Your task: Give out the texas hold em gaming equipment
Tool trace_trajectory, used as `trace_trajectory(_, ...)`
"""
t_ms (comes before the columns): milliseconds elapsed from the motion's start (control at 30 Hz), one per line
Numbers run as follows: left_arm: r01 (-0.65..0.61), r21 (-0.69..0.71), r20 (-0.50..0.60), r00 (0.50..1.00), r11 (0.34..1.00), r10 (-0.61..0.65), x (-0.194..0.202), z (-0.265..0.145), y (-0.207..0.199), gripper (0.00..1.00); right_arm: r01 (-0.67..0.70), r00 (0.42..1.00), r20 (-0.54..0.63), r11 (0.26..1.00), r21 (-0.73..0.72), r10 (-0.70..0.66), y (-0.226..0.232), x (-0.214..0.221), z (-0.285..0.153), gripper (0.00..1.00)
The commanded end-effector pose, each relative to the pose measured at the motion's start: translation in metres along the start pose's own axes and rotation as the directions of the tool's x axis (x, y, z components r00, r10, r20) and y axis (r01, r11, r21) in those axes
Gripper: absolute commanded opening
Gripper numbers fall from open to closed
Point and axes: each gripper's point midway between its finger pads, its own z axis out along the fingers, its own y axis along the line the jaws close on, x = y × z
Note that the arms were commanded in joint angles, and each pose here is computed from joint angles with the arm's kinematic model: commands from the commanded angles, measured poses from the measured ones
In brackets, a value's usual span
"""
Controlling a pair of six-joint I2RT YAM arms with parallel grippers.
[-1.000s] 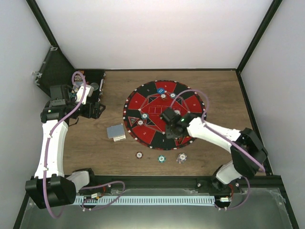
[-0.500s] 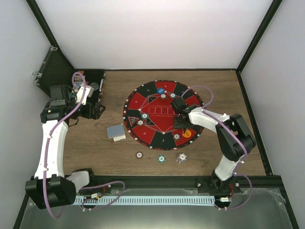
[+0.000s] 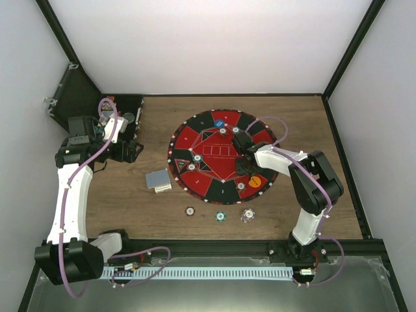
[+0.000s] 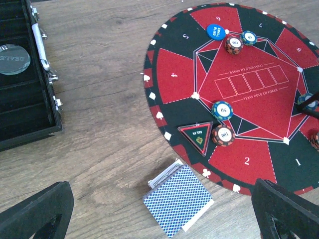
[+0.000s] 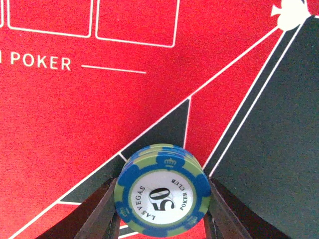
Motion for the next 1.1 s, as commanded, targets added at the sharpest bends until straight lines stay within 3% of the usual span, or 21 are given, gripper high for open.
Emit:
trace_trajectory(0,-0.028,-0.011,0.03,0.999,1.0,0.028,-0.009,-0.009,-0.001,1.0,-0.013,0.999,0.033,1.0,0.021,0.012,-0.006,-0.014,-0.006,0.32)
trace_trajectory(767,-0.032,-0.01,0.03,0.999,0.999,0.033,-0.008,-0.009,-0.002,1.0,-0.035,0.999,0.007,0.999,0.008,0.034,-0.01,0.002,-0.012,0.33)
trace_trajectory(867,-0.038,-0.015,0.031,0.999,0.999,0.038,-0.008,-0.01,-0.001,1.0,-0.034,0.999,0.006,0.999,0.007,0.034,-0.008,0.0,-0.011,0.4)
trace_trajectory(1067,-0.038,-0.011,0.028,0.999,0.999,0.038,-0.008,-0.009,-0.001,1.0,-0.034,0.999,0.042,0.999,0.007,0.034,-0.008,-0.015,-0.027,0.68)
